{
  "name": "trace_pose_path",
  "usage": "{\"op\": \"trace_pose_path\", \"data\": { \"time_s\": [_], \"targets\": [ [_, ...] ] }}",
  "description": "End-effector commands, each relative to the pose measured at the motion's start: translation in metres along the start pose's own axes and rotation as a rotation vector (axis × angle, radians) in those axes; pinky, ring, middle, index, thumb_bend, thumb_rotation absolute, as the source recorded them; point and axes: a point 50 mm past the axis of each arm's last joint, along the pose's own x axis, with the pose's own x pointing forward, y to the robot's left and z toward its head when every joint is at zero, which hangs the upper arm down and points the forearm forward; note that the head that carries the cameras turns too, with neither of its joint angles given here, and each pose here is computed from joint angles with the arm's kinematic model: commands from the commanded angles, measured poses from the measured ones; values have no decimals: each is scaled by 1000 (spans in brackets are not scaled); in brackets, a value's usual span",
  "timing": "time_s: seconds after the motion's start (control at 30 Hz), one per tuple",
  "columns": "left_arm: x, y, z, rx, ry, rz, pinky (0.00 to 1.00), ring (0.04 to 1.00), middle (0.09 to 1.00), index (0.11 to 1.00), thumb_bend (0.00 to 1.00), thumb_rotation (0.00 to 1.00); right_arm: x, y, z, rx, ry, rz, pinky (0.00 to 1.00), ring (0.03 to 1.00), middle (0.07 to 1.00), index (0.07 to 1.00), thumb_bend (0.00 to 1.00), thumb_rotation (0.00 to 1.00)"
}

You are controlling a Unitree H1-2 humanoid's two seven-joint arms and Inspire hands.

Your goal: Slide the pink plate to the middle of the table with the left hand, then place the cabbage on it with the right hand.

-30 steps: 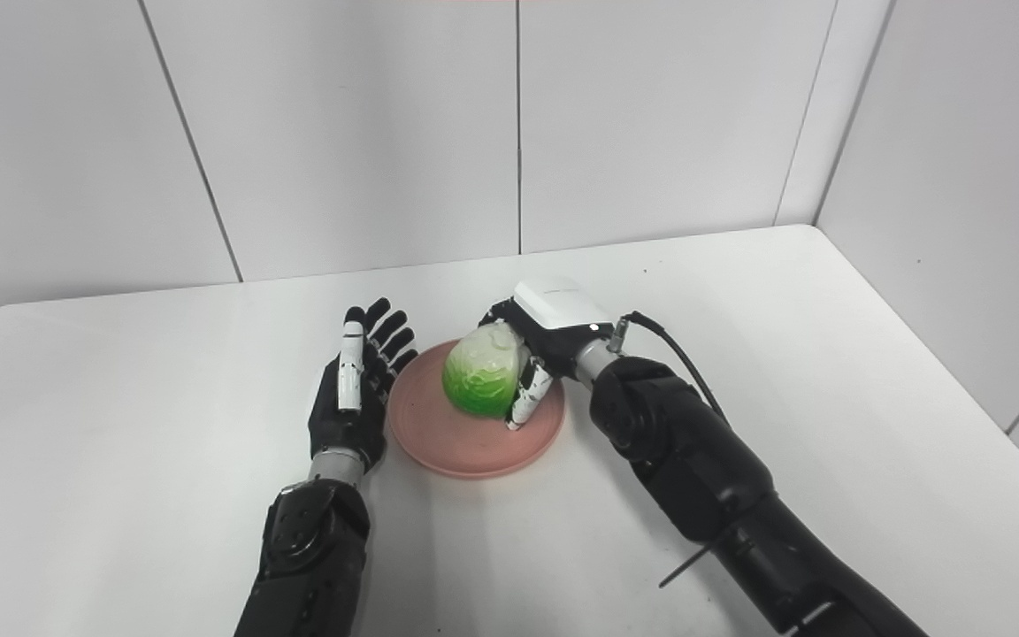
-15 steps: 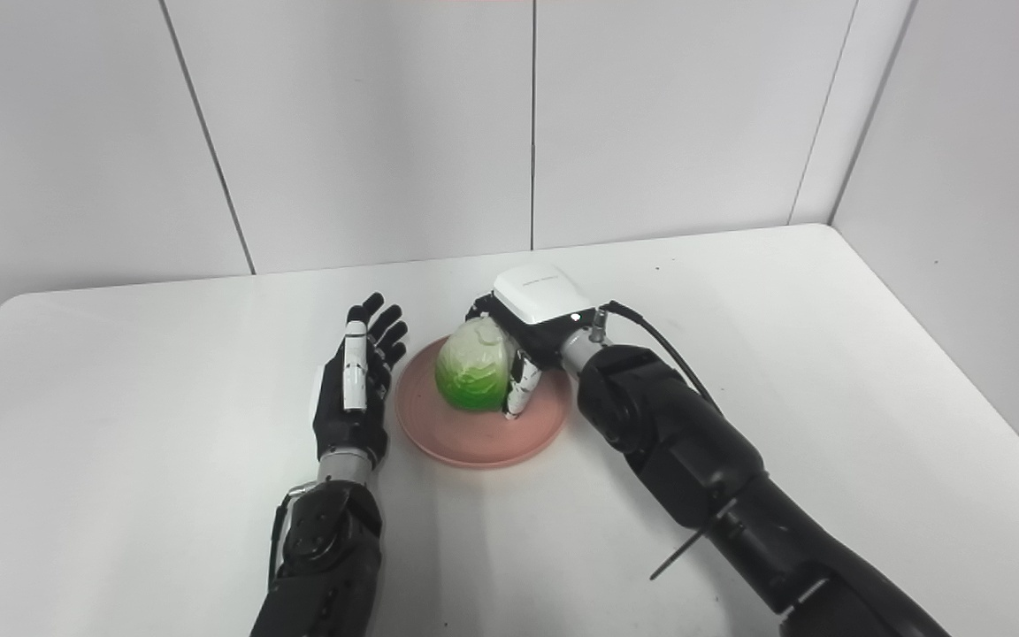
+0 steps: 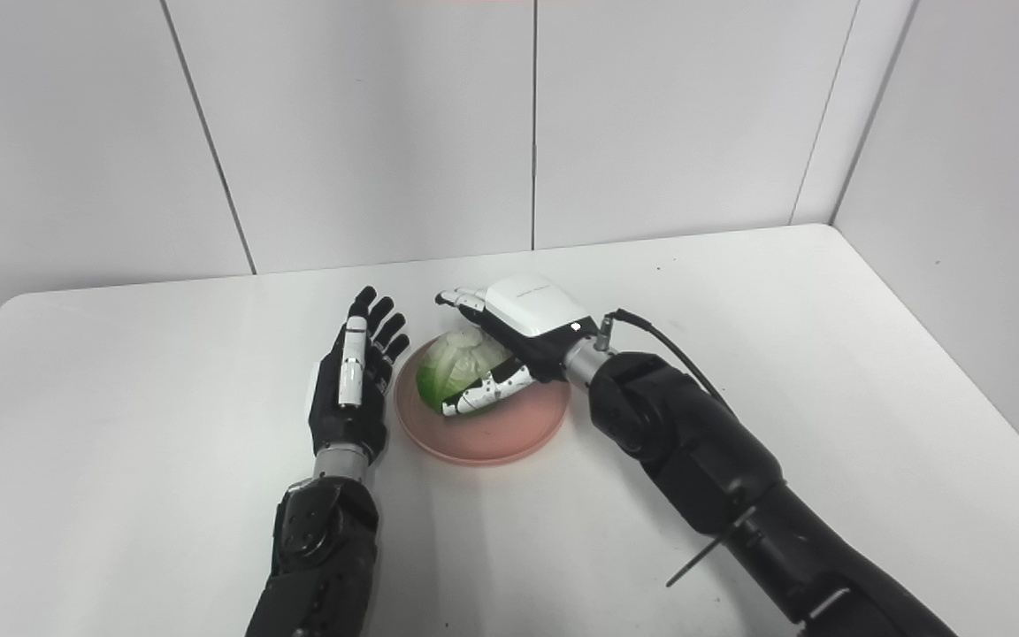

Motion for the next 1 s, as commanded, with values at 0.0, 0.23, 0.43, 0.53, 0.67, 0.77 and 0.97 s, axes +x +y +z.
{"op": "trace_pose_path", "data": {
  "time_s": [0.0,0.23,0.43,0.53,0.67,0.77,0.97],
  "targets": [
    [18,-22,21,-22,-72,-47,917,914,927,910,452,867,0,-37,5,-26,-72,-82,926,943,940,948,814,790],
    [19,-22,20,-11,-60,34,896,873,874,891,423,819,-18,-41,-5,35,-63,-156,949,941,944,950,786,737],
    [18,-19,20,-15,-73,37,900,858,863,882,429,802,-35,-34,-15,232,-4,-305,927,947,967,963,731,748],
    [19,-16,19,-64,-71,58,919,855,860,877,436,751,-48,-13,-21,474,89,-400,866,970,995,994,736,844],
    [19,-9,17,-48,-91,17,947,883,887,871,460,735,-59,14,-20,755,171,-456,977,999,1000,1000,684,982],
    [19,-5,17,-77,-105,2,890,881,887,877,504,664,-57,28,-16,952,204,-485,998,1000,1000,1000,681,998],
    [18,1,13,-145,-143,-45,917,927,937,946,502,599,-50,53,-12,1215,163,-561,1000,1000,1000,1000,656,930]
  ]
}}
